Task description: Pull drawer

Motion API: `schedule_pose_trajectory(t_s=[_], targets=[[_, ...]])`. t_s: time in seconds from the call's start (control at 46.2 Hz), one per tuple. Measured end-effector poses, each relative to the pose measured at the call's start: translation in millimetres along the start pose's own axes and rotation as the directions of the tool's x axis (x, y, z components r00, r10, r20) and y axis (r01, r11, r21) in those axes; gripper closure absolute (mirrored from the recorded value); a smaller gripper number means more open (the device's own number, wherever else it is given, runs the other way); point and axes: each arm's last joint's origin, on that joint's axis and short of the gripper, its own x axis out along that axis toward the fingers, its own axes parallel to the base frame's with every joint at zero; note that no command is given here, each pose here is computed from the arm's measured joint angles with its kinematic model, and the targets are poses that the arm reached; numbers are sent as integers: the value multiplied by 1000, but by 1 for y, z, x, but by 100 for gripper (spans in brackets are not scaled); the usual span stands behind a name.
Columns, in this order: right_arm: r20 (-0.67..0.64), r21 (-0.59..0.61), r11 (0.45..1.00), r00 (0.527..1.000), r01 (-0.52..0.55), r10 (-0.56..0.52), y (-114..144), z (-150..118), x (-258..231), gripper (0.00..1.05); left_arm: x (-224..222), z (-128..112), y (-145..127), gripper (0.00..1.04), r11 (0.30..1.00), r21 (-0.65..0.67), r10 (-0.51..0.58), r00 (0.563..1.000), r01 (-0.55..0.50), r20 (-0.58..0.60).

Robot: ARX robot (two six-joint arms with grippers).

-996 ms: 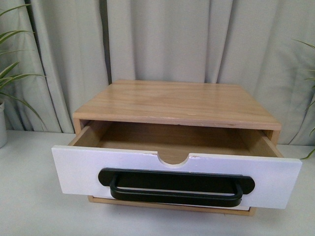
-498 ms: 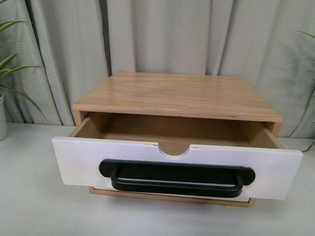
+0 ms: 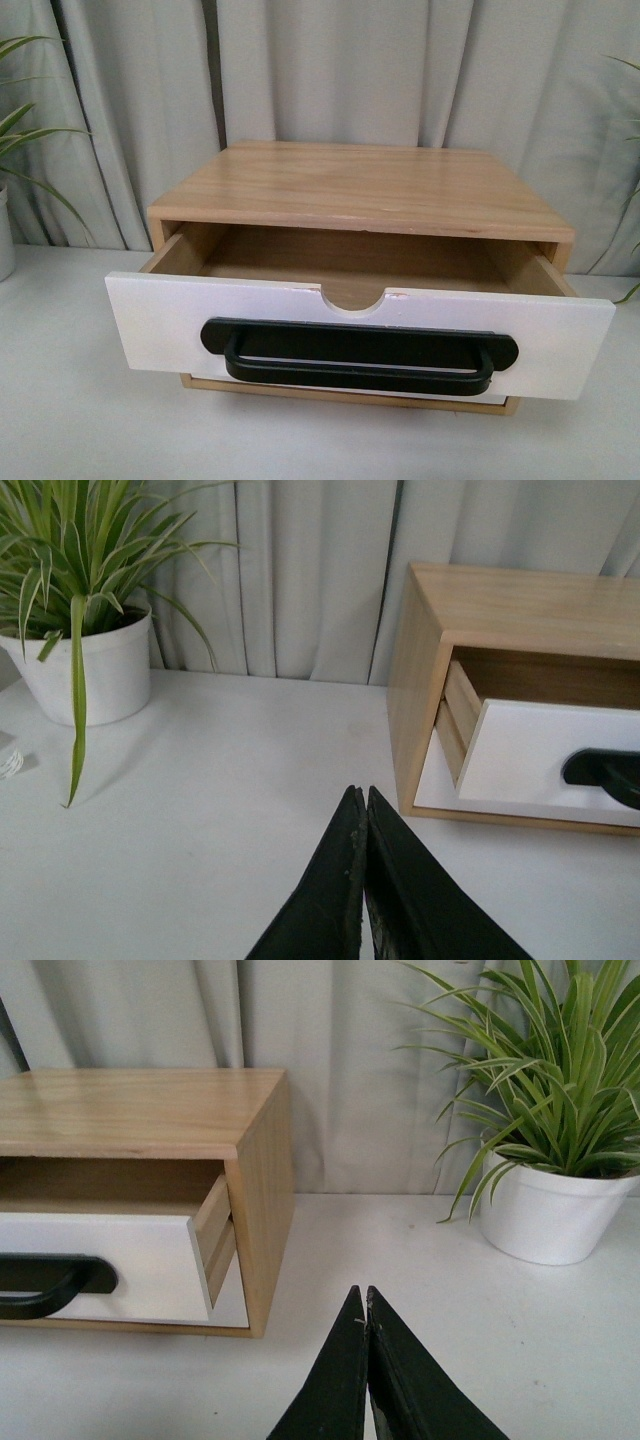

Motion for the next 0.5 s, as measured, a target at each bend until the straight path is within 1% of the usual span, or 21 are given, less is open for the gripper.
schedule_pose_trajectory(t_s=[0.368,0.39,0.433,0.498], targets=[[-1,0,1000,1000,0,0,0,-2,0,103,0,-1,0,101,1000,0,0,1000,0,2],[-1,-1,1000,1000,0,0,0,-2,0,103,0,-1,0,99,1000,0,0,1000,0,2],[-1,-2,1000,1000,0,0,0,-2,0,95,0,-1,0,88,1000,0,0,1000,0,2],[-1,-2,1000,1000,0,0,0,-2,0,79,0,-1,0,74,1000,0,0,1000,0,2]])
